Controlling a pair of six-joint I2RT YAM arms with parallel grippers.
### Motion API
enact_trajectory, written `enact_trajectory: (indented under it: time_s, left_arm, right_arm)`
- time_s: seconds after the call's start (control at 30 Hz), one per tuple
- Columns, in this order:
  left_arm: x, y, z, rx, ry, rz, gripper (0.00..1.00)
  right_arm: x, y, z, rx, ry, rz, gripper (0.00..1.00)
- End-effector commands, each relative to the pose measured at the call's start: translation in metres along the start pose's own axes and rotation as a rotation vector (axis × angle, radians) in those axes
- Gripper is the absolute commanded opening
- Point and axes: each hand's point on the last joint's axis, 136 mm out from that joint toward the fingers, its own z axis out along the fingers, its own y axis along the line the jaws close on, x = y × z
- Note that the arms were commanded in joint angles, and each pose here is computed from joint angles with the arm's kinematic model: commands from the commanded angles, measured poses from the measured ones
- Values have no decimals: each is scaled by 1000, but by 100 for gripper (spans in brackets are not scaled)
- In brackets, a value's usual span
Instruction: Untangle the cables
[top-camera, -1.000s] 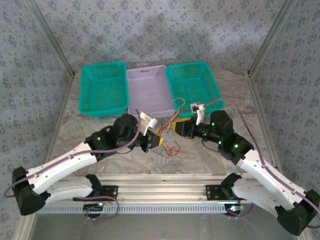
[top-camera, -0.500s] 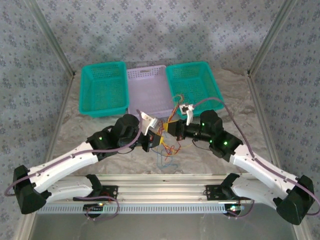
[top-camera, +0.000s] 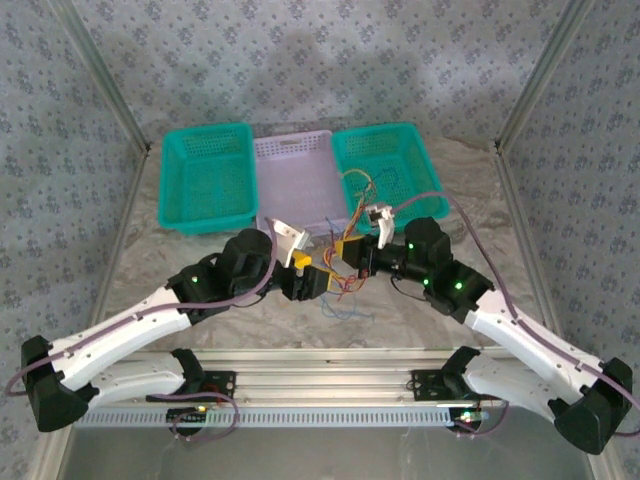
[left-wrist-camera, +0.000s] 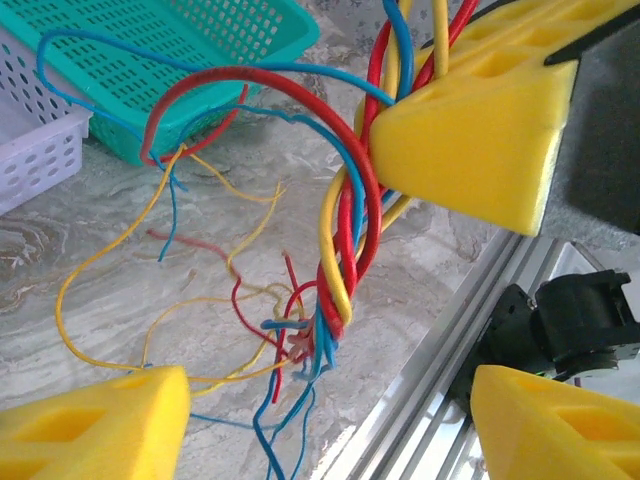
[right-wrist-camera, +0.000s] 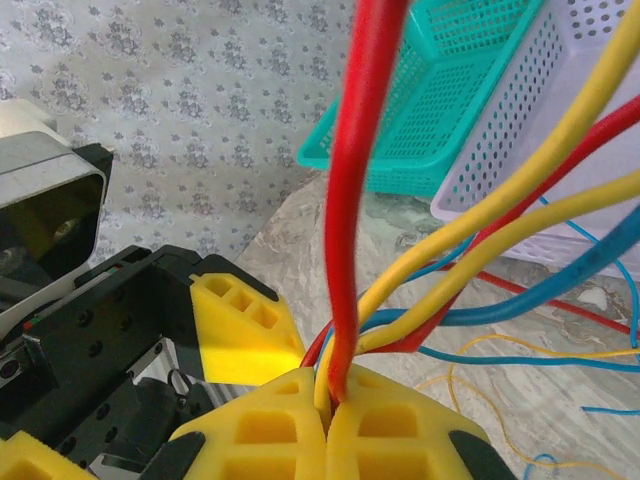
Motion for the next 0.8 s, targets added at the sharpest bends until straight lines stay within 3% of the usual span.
enact_trajectory:
  time_s: [0.0,0.13,0.2,0.27,0.33,0.4,0.43,0.53,0.77]
  left_arm:
    - [-27,-17,-5,56,-74,13,75]
    - [-28,-18,-1,64,-68,21,72]
    - [-27,-17,1,57,-61,28,65]
    - [-26,-14,3,42,-48,30,47]
    - [-24,-13,5,36,-35,32,23]
    - [-24,-11,3,26,-34,32,4]
    - [-23,-10,2,17,-35,35,0]
    - [-24,-6,-8,-7,-52,45,0]
    - [-20,8,-28,-50,-87,48,0]
  right_arm:
    - [-13,24,-1,-73,-17,-55,0]
    - [-10,29,2,-93,2,-56,0]
    - [-10,31,2,-100,5,-57,0]
    - [-11,33,1,-103,5,-59,0]
    - [-11,30,1,-87,7,-62,0]
    - [-11,21,1,-32,6,-63,0]
    - [-10,14,0,5,9,-63,0]
    - [-10,-11,-6,142,6,-49,0]
    - [-18,-43,-24,242,-34,3,0]
